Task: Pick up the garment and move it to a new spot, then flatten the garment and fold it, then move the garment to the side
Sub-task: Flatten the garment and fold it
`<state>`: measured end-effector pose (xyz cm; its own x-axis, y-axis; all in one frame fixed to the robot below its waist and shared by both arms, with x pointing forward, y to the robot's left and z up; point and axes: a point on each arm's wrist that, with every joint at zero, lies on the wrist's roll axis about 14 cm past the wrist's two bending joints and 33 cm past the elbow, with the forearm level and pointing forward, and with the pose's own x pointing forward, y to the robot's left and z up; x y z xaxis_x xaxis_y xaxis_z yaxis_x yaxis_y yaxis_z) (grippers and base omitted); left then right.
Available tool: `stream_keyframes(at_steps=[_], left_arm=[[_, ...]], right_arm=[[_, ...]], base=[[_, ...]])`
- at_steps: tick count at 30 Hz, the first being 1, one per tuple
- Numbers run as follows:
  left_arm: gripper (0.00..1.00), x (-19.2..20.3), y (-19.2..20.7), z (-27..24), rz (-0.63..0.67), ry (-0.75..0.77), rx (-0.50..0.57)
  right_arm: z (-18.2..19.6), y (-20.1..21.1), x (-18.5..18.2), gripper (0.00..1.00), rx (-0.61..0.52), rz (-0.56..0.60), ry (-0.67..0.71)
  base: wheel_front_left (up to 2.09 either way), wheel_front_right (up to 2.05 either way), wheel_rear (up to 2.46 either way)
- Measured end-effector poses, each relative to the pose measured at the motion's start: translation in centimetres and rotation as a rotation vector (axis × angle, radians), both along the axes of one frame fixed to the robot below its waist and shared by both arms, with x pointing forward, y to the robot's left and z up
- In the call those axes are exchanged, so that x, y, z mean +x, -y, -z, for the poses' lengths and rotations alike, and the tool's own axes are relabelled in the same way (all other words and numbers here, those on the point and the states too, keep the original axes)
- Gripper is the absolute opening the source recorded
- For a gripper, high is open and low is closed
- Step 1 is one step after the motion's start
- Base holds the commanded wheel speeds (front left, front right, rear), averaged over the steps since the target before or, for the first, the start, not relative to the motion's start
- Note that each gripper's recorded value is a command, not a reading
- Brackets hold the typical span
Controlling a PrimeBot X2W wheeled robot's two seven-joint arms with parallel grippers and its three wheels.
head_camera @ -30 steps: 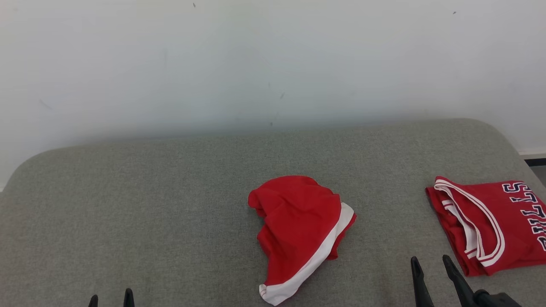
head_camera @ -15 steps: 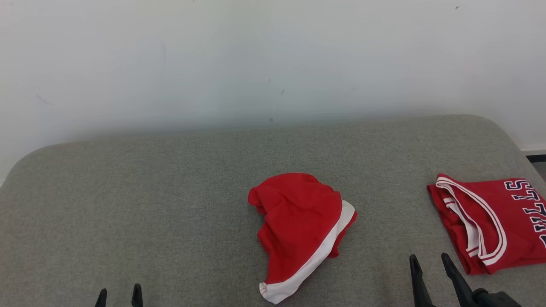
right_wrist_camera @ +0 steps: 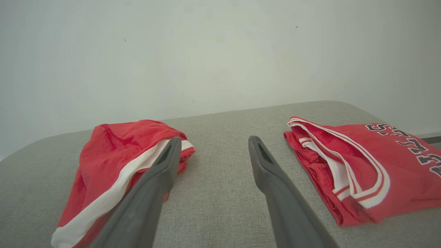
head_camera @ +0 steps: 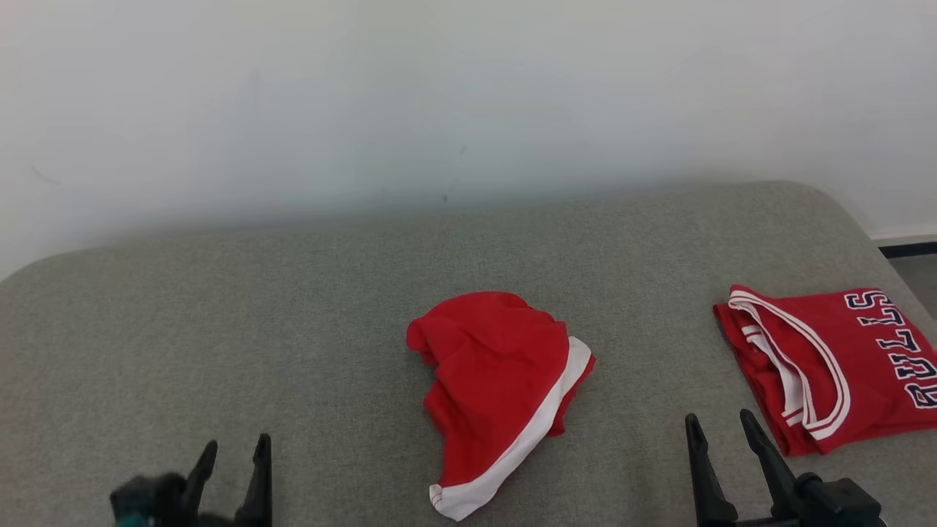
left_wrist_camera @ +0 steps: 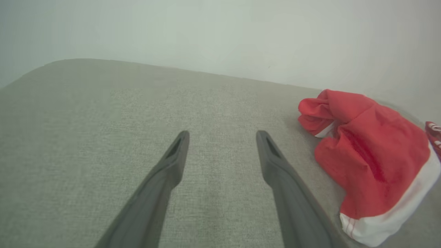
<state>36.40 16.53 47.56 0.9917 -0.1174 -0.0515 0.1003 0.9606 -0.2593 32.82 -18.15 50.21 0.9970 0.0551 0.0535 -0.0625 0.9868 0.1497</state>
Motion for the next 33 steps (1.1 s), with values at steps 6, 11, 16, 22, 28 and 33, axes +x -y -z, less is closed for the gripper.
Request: stream_keyframes(at_steps=[6,11,16,22,28,33], left_arm=[[1.0,6.3,3.8,-3.2,0.201,-0.155,0.004],[1.0,9.4,6.3,-4.9,0.344,-0.324,-0.111],[1.0,11.0,7.7,-3.8,0.406,-0.548,-0.093],[1.0,10.9,11.6,-2.3,0.525,-0.753,-0.074],[1.0,12.2,13.3,-0.9,0.554,-0.829,-0.031],[1.0,12.6,15.2,0.6,0.598,-0.889,-0.052]], right_arm=[[-0.3,-0.2,0.3,1.0,0.006,0.002,0.009],[-0.6,0.5,0.3,1.0,0.016,0.033,0.025],[-0.4,1.9,0.1,1.0,0.033,0.088,0.022],[0.4,4.3,-0.9,1.0,0.047,0.176,-0.003],[0.5,6.6,-2.0,1.0,0.067,0.264,-0.014],[1.1,8.2,-3.0,1.0,0.063,0.33,-0.041]], base=[[0.0,0.0,0.0],[0.0,0.0,0.0],[0.0,0.0,0.0],[0.0,0.0,0.0],[0.0,0.0,0.0],[0.0,0.0,0.0]])
